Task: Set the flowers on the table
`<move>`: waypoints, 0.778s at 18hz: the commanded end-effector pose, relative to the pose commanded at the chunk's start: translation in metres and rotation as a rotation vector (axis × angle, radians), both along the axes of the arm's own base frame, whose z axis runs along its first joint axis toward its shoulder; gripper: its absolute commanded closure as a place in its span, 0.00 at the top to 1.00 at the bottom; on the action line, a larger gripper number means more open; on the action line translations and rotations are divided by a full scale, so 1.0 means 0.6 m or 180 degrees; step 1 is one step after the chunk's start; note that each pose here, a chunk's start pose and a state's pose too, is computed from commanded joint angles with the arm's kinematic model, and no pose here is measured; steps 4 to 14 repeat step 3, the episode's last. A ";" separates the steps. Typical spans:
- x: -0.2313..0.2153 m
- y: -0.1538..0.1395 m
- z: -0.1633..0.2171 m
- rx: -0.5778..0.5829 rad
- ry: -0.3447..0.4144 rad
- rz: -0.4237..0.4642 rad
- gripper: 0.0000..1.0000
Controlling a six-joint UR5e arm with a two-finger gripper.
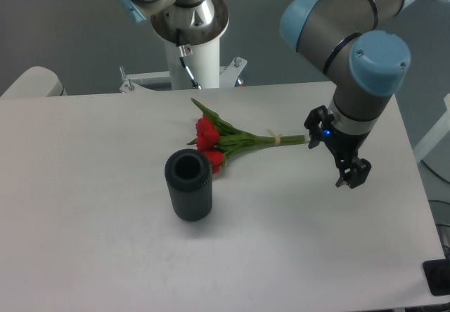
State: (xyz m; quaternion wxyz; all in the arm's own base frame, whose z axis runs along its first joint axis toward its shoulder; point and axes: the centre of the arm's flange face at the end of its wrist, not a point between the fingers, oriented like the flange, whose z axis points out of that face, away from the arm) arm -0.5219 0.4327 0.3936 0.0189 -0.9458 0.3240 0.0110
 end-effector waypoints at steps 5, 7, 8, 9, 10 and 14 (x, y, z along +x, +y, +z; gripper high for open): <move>0.001 0.000 0.002 0.0007 0.0002 0.0000 1.00; 0.001 0.000 0.002 0.0007 0.0002 0.0000 1.00; 0.001 0.000 0.002 0.0007 0.0002 0.0000 1.00; 0.001 0.000 0.002 0.0007 0.0002 0.0000 1.00; 0.001 0.000 0.002 0.0007 0.0002 0.0000 1.00; 0.001 0.000 0.002 0.0007 0.0002 0.0000 1.00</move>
